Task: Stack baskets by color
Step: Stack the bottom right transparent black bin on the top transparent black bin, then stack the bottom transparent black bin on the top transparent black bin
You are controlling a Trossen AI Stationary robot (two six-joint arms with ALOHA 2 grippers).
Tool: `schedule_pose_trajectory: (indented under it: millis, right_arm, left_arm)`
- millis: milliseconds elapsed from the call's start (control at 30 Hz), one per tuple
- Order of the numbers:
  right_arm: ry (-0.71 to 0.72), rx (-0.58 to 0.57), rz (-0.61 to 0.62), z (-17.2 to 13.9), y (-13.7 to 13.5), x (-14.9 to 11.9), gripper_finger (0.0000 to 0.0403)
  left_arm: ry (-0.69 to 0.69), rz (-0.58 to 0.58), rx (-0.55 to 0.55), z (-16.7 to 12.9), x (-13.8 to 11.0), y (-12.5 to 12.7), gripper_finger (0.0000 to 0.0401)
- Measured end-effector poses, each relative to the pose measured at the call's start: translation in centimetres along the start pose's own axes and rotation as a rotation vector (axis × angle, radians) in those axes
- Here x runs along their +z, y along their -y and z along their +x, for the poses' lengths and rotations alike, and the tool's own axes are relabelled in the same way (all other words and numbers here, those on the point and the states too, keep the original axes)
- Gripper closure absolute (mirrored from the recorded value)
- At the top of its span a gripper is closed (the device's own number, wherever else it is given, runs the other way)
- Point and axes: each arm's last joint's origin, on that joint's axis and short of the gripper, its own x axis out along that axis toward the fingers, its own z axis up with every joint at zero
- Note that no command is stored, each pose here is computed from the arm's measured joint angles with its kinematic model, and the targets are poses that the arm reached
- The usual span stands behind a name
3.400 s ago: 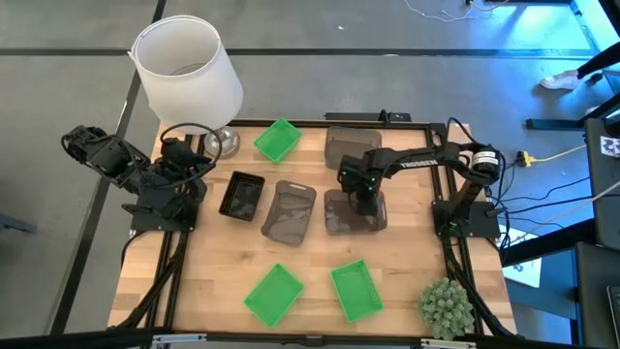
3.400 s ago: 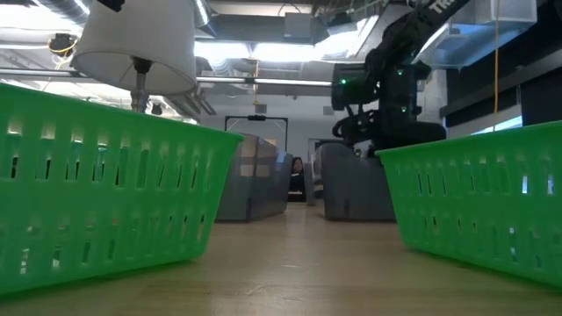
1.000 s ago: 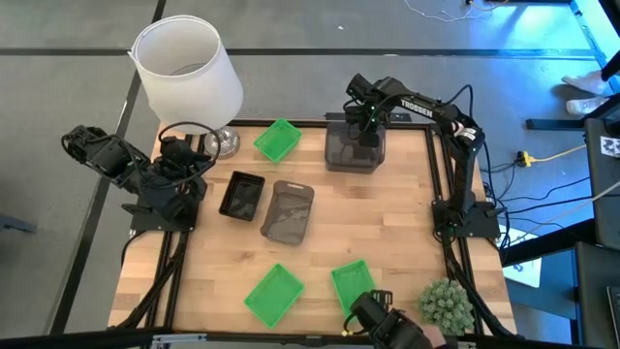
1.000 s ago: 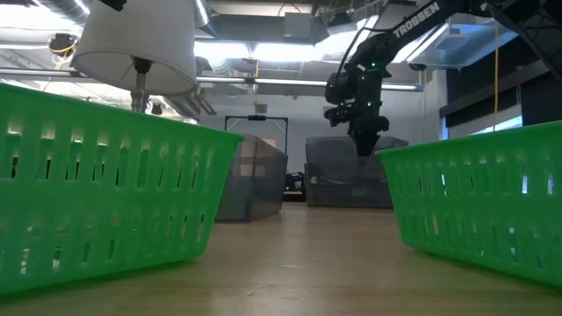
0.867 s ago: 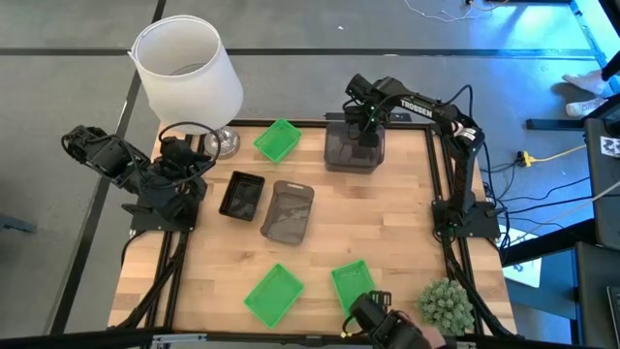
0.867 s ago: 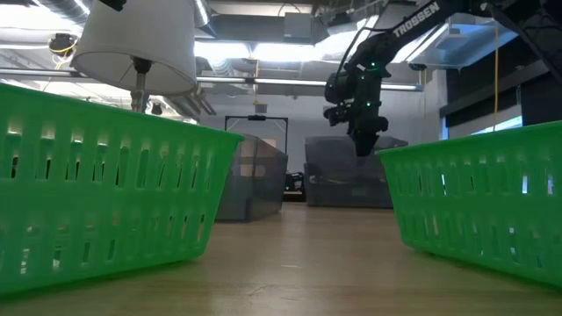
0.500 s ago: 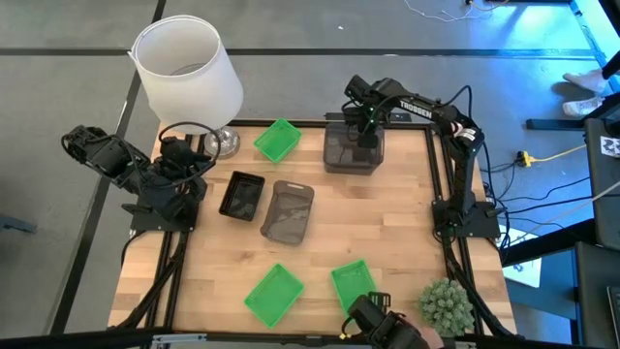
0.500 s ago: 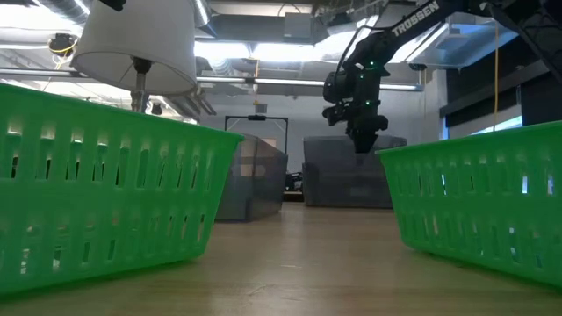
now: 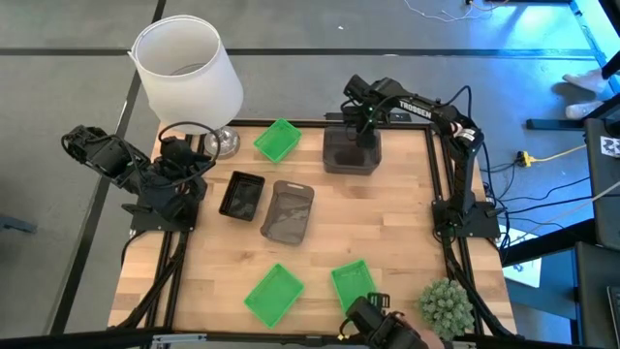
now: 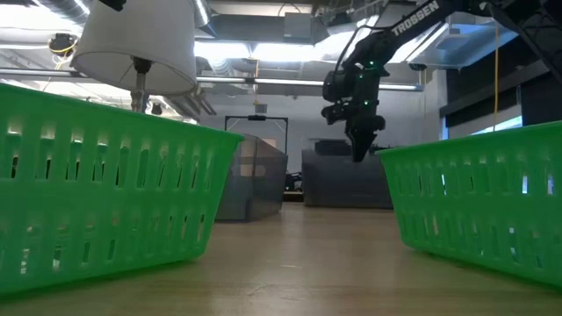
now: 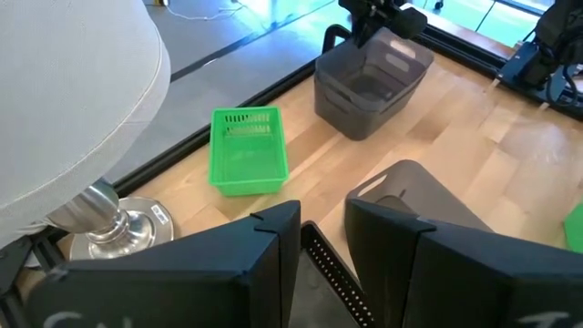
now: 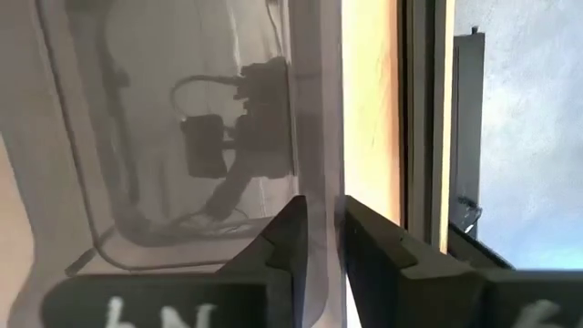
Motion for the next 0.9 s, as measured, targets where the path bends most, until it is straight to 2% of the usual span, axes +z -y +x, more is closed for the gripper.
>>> schedule_pose_trajectory:
  millis: [100,200,367,500,667,900]
  right_arm:
    - [0.014,0.006,0.0,-1.1,-0.3,0.6,0.0337]
    - [0.099,0.053,0.004,-3.4,-0.8,1.6,0.0337]
    - [0.348,0.263,0.002,-8.7,-2.0,2.7,0.0337]
    - [0.545,0.416,-0.062,-12.7,-3.5,2.8,0.0337]
    - [0.651,0.474,-0.149,-16.0,-6.1,2.4,0.0337]
    - [0.603,0.571,-0.129,-17.8,-9.4,2.0,0.0337]
  left_arm:
    - [0.0,-0.017,-0.001,0.0,0.0,0.0,0.0319]
    - [0.002,-0.058,-0.004,0.0,0.0,0.1,0.0319]
    - [-0.011,-0.049,-0.007,0.1,0.0,0.2,0.0319]
    - [-0.035,-0.021,-0.022,0.1,-0.1,0.3,0.0319]
    - [-0.06,0.147,-0.034,0.4,-0.2,1.0,0.0319]
    - [-0.038,0.462,-0.036,1.9,0.5,3.1,0.0319]
